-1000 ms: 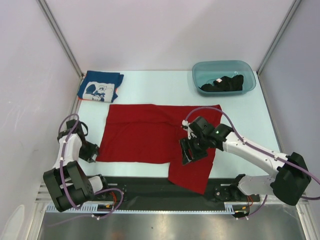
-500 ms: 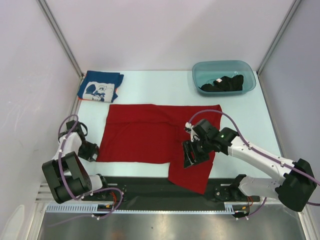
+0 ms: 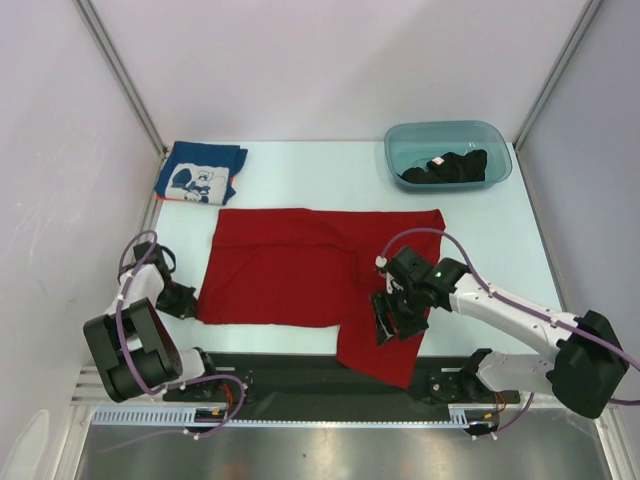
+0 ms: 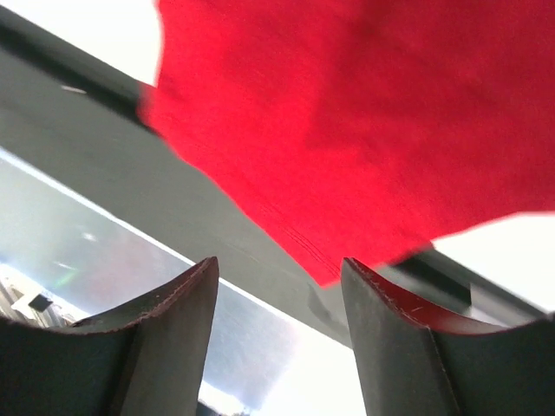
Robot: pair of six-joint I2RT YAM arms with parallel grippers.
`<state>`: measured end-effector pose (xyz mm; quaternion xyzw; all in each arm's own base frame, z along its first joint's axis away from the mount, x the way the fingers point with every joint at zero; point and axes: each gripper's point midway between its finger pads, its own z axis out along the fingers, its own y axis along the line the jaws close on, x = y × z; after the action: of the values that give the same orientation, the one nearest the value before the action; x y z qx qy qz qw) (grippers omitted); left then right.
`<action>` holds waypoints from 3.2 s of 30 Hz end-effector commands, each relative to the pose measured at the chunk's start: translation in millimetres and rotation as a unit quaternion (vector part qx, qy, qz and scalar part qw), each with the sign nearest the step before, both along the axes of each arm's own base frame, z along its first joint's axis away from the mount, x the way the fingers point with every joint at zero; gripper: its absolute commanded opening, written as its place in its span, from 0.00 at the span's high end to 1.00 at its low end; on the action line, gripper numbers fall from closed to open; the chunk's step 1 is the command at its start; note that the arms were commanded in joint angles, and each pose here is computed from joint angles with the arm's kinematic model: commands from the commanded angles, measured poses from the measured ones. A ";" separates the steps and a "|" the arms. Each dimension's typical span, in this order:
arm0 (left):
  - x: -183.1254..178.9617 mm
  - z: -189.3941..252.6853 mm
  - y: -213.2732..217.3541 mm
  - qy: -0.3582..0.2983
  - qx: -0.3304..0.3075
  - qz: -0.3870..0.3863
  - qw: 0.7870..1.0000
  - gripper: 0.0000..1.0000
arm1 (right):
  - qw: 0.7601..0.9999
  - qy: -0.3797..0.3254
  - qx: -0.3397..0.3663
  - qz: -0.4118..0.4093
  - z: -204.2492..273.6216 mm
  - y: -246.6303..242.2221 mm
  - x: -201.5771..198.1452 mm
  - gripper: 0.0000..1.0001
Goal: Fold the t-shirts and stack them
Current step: Fold the tshirt
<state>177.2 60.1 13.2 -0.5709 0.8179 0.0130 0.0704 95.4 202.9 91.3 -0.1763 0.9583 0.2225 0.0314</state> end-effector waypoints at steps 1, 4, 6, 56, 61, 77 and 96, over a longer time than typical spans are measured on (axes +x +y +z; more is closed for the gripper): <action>3.3 15.2 14.0 -0.029 0.044 0.017 0.998 1.00 | 0.995 0.045 -0.078 -0.038 -20.2 -30.6 -21.4 0.36; 3.6 21.1 13.1 -0.041 0.048 0.018 0.998 1.00 | 0.992 0.073 -0.095 -0.048 -29.4 -38.0 -37.1 0.42; 6.2 20.4 8.6 -0.048 0.042 0.013 0.998 1.00 | 0.993 0.060 -0.097 -0.042 -35.0 -40.3 -46.3 0.42; 8.6 41.6 14.6 -0.054 0.082 0.027 0.995 1.00 | 0.983 -0.048 -0.077 -0.158 28.4 -51.0 7.0 1.00; -1.9 44.3 16.5 -0.043 0.093 0.050 0.993 1.00 | 0.984 -0.007 -0.063 -0.166 39.3 -57.5 -9.9 1.00; -5.9 22.5 11.6 0.029 0.060 0.034 0.997 1.00 | 0.974 -0.043 -0.053 -0.218 75.5 -91.1 11.4 1.00; 140.1 78.0 25.7 -0.045 0.128 -0.140 0.981 1.00 | 0.955 -0.084 -0.011 -0.285 110.9 -106.3 190.0 1.00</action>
<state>281.1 78.1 75.1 -0.4661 0.8699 0.0824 0.1384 260.4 96.3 192.3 0.1017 0.9697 0.1729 0.1393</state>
